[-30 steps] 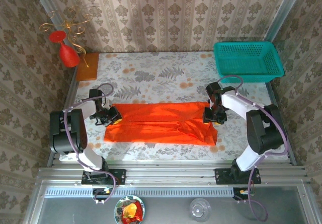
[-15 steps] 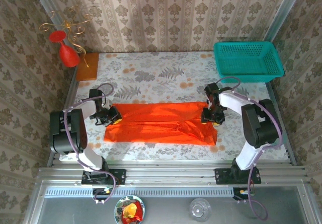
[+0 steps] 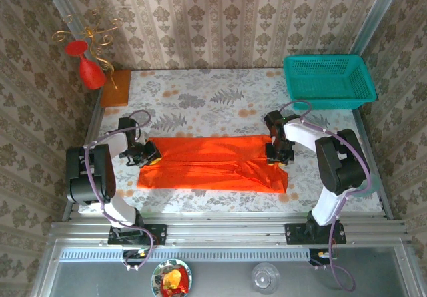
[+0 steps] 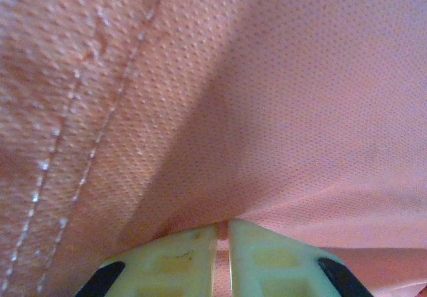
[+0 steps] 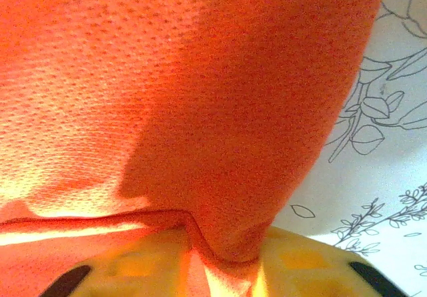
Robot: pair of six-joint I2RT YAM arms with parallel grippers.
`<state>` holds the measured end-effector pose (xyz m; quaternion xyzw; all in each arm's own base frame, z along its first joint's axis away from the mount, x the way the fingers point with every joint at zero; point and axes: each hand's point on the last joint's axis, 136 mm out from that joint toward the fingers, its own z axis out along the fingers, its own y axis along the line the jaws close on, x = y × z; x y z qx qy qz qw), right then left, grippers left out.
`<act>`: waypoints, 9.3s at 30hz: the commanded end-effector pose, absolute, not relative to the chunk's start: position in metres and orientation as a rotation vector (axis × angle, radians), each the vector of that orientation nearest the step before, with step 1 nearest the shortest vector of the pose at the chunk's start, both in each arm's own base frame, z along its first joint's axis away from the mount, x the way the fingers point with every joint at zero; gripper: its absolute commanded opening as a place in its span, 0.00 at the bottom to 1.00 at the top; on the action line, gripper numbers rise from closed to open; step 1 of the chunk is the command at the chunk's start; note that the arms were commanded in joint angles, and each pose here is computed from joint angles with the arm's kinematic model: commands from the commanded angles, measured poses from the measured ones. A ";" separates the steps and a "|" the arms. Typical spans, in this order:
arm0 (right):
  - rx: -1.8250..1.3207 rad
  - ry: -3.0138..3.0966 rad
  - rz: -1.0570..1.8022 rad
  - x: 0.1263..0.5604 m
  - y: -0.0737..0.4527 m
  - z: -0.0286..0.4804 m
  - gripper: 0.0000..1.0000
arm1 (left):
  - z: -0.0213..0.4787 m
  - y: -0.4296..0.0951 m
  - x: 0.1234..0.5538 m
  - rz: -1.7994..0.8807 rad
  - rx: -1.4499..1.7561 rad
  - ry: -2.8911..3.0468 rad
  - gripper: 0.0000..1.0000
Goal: Fold the inside-out t-shirt
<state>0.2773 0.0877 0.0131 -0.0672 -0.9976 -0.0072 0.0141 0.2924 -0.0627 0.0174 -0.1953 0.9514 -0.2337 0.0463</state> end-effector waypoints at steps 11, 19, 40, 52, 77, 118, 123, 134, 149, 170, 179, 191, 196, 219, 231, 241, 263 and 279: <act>-0.332 -3.103 0.041 0.282 0.035 0.034 0.00 | 0.056 -0.041 0.299 -0.566 -0.571 2.819 0.16; -0.371 -3.044 0.646 0.279 -0.049 0.101 0.00 | 0.055 -0.069 0.288 -0.619 -0.472 2.886 0.09; -0.038 -3.177 -0.266 0.283 0.173 0.118 0.00 | 0.003 -0.160 0.255 -0.875 -0.293 3.002 0.00; 0.231 -3.088 -0.443 0.277 0.297 0.111 0.00 | -0.007 -0.179 0.243 -0.907 -0.247 3.007 0.00; 0.238 -3.084 -0.605 0.319 0.390 0.086 0.08 | -0.002 -0.184 0.240 -0.864 -0.214 2.991 0.00; -0.233 -3.159 -0.435 0.222 0.179 0.073 0.51 | 0.058 -0.214 0.167 -1.001 -0.063 2.918 0.49; -0.237 -3.159 -0.429 0.222 0.177 0.073 0.53 | 0.055 -0.226 0.167 -1.111 -0.102 2.903 0.59; -0.267 -3.155 -0.416 0.218 0.172 0.070 0.54 | 0.052 -0.248 0.176 -1.309 -0.160 2.821 0.59; -0.362 -3.079 -0.595 0.211 0.176 0.052 0.48 | 0.058 -0.246 0.175 -1.342 -0.199 2.784 0.25; -0.540 -2.973 -0.615 0.214 0.158 0.003 0.57 | 0.052 -0.208 0.173 -1.014 -0.172 2.884 0.00; -0.527 -2.957 -0.621 0.210 0.159 0.002 0.57 | 0.018 -0.194 0.179 -0.847 -0.161 2.936 0.00; -0.485 -2.986 -0.704 0.213 0.163 0.040 0.57 | 0.054 -0.203 0.207 -0.775 -0.021 2.838 0.01; -0.469 -3.010 -0.746 0.220 0.167 0.059 0.57 | 0.065 -0.202 0.214 -0.740 0.025 2.807 0.01; -0.289 -2.889 -0.968 0.232 0.230 0.055 0.57 | 0.051 -0.171 0.215 -0.434 0.078 2.844 0.34; -0.324 -2.957 -0.711 0.223 0.202 0.037 0.56 | 0.084 -0.221 0.204 -0.768 0.192 2.801 0.22; -0.210 -2.878 -0.944 0.223 0.242 0.048 0.56 | 0.035 -0.207 0.208 -0.544 0.243 2.906 0.09; -0.240 -2.950 -0.459 0.187 0.167 0.025 0.56 | 0.050 -0.207 0.184 -0.715 0.069 2.876 0.17; -0.223 -3.125 -0.580 0.279 0.173 0.078 0.56 | 0.097 -0.222 0.338 -1.012 0.001 2.695 0.55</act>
